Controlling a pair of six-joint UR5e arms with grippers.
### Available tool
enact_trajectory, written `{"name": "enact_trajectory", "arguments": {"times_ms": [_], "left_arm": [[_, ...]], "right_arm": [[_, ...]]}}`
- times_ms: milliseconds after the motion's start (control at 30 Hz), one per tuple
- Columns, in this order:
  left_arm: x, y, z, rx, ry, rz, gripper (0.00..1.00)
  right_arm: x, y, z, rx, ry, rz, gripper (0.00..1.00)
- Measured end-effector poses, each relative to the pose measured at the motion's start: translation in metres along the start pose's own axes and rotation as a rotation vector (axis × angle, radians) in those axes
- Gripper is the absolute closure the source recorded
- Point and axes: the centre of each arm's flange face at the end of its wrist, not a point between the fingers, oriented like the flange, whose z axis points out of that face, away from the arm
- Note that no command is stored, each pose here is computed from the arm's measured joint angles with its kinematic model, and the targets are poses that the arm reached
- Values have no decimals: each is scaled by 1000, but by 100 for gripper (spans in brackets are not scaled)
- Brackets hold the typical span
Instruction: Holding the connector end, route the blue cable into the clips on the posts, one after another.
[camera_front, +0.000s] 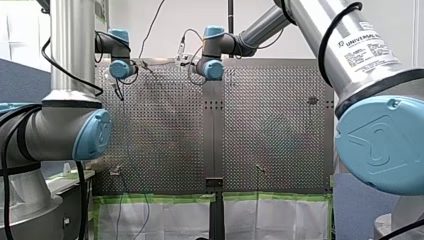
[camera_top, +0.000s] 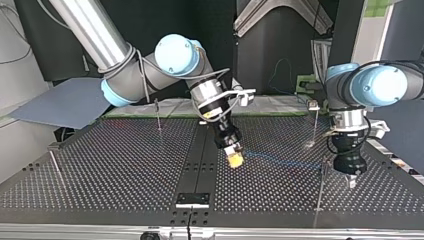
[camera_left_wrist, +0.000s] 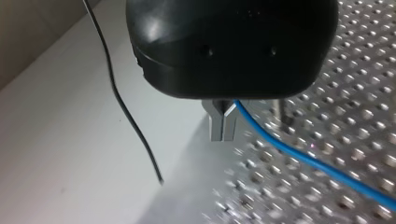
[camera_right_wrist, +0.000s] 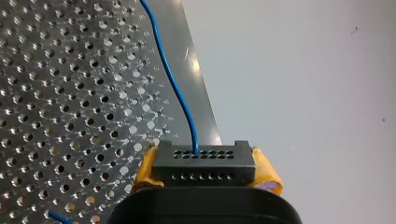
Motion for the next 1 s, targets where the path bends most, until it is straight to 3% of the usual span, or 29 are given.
{"name": "enact_trajectory", "arguments": {"times_ms": [200,600,1000], "left_arm": [[15,13,7,0,26,-5,100],[9,18,16,41,-11,-47,100],[16,25,25,88,-5,-99,100]], "right_arm": [[0,12,2,-15,-1,-6,100],[-1,40,5,-40,-1,-18,100],[0,48,13,-26,5,-20,100]]}}
